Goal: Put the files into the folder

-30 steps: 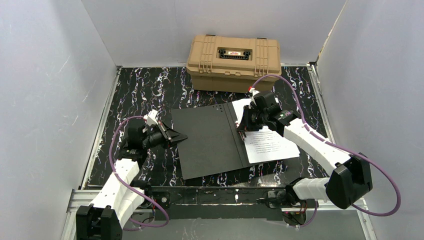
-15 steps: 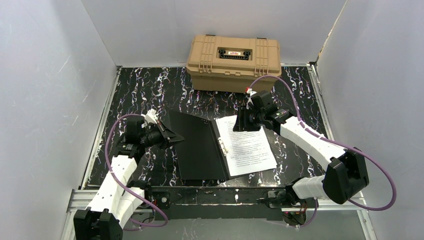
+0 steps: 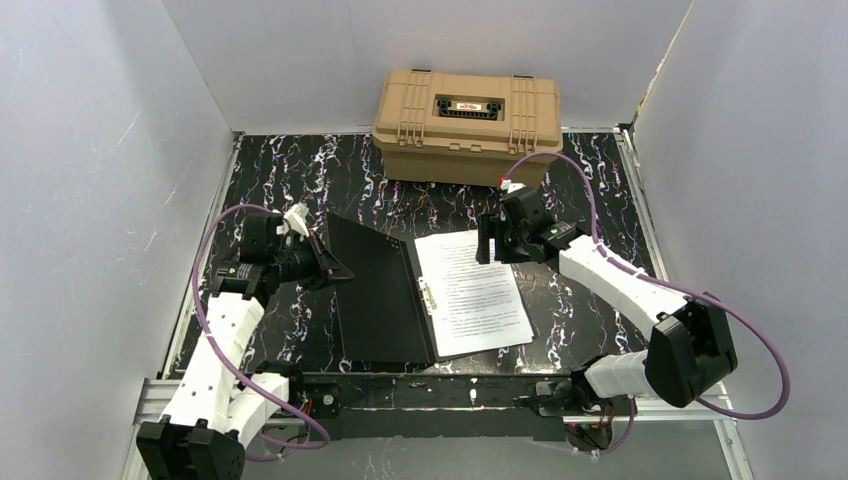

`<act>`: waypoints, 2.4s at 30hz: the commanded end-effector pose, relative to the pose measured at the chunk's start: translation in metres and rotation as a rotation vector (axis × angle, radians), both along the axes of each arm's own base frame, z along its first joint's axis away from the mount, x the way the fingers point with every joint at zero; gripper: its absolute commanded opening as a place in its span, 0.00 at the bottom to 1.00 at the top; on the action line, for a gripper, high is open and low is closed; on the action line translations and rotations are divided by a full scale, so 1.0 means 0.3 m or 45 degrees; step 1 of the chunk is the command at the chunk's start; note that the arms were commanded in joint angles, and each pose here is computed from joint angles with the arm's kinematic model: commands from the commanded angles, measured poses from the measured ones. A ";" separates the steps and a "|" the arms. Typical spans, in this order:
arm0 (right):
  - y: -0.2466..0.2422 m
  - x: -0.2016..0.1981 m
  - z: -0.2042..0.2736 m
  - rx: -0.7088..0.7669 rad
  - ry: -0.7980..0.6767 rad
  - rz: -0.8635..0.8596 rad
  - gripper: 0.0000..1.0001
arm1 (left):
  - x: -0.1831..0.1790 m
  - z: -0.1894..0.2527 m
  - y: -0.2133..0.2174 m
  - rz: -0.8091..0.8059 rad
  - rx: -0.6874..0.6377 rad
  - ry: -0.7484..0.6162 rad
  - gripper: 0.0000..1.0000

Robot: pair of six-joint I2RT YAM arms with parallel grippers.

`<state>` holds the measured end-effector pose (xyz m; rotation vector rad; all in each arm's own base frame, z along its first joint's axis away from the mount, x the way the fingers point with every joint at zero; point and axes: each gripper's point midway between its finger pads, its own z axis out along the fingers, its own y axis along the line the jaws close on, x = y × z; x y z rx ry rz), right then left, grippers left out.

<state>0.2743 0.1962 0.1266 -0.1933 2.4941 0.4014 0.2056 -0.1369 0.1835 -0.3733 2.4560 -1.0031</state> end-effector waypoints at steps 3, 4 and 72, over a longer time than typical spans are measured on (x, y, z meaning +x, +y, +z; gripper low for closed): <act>-0.032 -0.008 -0.107 -0.083 0.042 -0.018 0.85 | -0.053 0.019 0.073 -0.047 0.213 0.044 0.00; -0.026 -0.015 -0.125 -0.074 0.059 -0.011 0.86 | -0.056 0.022 0.081 -0.051 0.236 0.045 0.00; -0.042 -0.130 -0.039 0.041 -0.111 -0.161 0.89 | 0.034 0.026 -0.415 -0.417 -0.142 -0.174 0.83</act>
